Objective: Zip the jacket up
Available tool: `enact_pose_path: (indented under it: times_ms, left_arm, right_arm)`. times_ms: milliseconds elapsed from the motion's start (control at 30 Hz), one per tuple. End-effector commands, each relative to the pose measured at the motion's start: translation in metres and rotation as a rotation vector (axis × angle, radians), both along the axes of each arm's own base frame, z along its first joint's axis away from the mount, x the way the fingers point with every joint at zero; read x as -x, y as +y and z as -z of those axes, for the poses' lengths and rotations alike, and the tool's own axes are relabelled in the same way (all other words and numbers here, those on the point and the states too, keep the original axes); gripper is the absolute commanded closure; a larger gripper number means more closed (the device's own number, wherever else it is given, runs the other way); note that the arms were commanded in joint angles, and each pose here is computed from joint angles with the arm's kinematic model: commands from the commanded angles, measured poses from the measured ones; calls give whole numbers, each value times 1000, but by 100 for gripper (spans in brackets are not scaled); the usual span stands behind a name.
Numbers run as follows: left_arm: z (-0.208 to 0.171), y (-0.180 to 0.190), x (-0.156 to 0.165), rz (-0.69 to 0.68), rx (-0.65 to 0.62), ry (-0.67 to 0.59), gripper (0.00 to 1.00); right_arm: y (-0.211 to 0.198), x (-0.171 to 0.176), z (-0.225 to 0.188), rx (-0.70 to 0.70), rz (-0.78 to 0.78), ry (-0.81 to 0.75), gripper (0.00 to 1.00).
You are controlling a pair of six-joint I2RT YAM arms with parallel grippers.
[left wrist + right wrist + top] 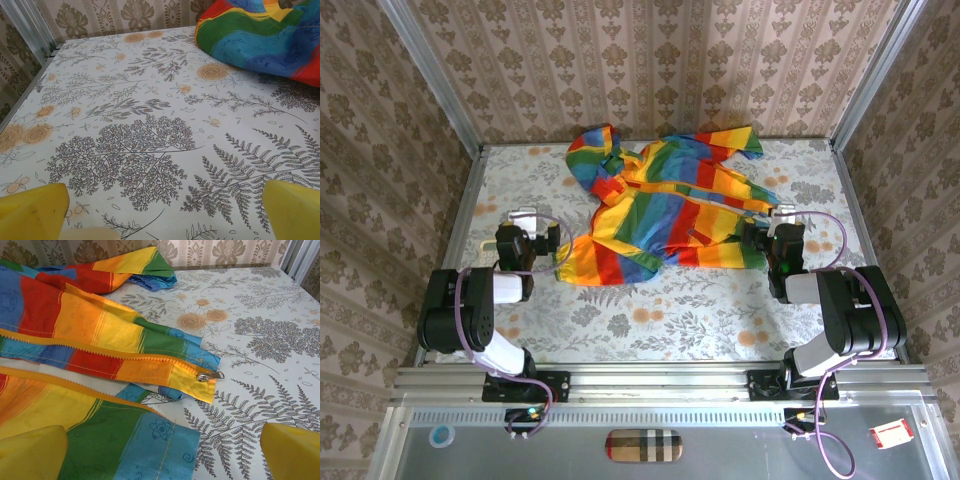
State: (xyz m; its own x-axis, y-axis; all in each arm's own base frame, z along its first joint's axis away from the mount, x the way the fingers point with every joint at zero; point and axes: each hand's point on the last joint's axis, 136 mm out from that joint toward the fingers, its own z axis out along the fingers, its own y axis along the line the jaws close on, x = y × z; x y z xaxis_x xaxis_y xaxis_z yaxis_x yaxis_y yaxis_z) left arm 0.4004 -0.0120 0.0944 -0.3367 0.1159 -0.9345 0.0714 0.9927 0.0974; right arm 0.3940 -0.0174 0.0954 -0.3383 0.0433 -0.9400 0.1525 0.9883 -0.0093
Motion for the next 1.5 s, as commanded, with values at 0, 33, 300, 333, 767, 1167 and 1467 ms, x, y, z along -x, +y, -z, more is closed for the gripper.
enact_pose_path:
  times_ms: [0, 33, 300, 333, 767, 1167, 1467]
  left_arm:
    - [-2, 1, 1, -1, -21, -16, 0]
    - [-2, 1, 1, -2, -20, -17, 0]
    - [-1, 7, 0, -1, 24, -8, 0]
    - [-1, 7, 0, -1, 25, -8, 0]
    - [-39, 6, 2, -4, 54, 58, 8]
    - [-53, -96, 17, 266, 236, 280, 33]
    - [-13, -266, 74, 614, 268, 545, 38]
  right_arm:
    - [2, -3, -3, 7, -6, -8, 0]
    - [2, -3, -3, 7, -6, -9, 0]
    - [2, -3, -4, 7, -8, -10, 0]
    - [2, -3, -3, 7, -8, -9, 0]
    - [38, -20, -55, -93, -124, 205, 0]
    - [88, -100, -9, -154, -126, 642, 6]
    - [91, -112, 44, -215, -27, 790, 42]
